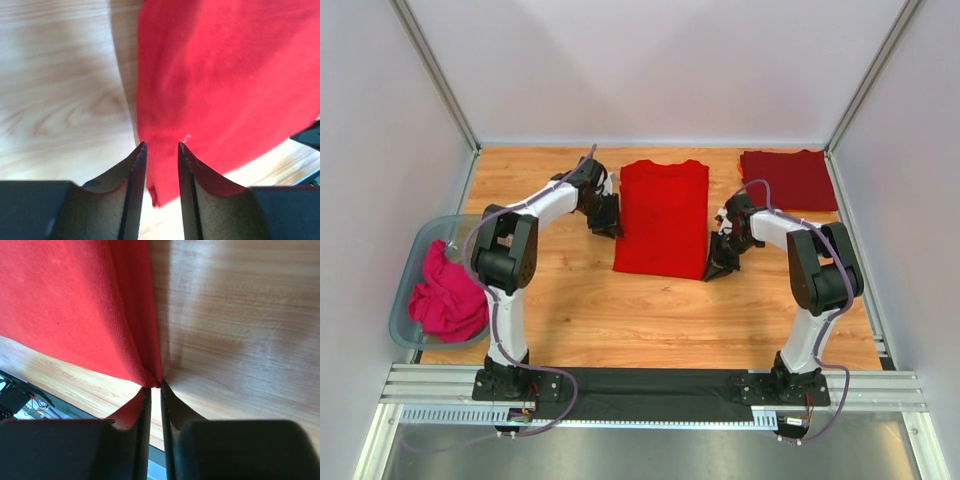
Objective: Fold and stack the t-shirts
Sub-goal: Fold the tshirt
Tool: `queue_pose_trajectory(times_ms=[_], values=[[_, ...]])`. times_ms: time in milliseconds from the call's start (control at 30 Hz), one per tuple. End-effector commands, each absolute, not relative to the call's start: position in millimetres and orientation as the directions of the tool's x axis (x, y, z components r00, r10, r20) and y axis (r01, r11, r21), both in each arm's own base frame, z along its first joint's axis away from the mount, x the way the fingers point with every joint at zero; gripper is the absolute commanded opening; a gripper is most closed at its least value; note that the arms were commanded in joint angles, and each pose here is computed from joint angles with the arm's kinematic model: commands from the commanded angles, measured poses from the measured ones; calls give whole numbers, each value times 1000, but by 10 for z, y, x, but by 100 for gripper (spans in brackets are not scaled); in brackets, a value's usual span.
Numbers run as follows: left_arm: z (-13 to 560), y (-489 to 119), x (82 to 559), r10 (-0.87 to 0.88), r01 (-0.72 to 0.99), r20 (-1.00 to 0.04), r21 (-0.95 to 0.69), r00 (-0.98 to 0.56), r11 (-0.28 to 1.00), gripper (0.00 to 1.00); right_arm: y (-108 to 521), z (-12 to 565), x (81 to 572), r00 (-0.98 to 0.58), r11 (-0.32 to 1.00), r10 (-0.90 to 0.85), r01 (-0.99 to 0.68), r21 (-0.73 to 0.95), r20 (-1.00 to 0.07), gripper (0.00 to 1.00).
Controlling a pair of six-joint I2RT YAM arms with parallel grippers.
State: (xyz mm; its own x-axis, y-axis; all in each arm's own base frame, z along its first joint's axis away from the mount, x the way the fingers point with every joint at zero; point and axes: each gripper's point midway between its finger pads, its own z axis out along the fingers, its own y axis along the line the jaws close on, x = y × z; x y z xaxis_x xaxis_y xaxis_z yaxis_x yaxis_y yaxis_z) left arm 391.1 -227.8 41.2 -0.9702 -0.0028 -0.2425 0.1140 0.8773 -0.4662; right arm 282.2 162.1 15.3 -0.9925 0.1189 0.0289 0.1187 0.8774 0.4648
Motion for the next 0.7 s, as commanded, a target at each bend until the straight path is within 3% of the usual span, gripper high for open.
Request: queue_pose_trajectory(times_ms=[0,67,200,667], values=[[970,-2195,3860,-21,145,-350,-441,-936,885,41,1594,173,2850,-995,888,97,71,455,-34,9],[999,-2206,3736,-22,150,-348,-458,-937,876,47,1593,194,2816,-995,886,95,68,459,-36,3],[881,-2261,3290,-18,138,-283,-521,-959,842,54,1561,198,2719,-995,888,95,70,454,-32,0],[283,-2273,2833,-10,51,-109,-539,-994,841,52,1550,185,2592,-992,882,124,99,461,-24,0]])
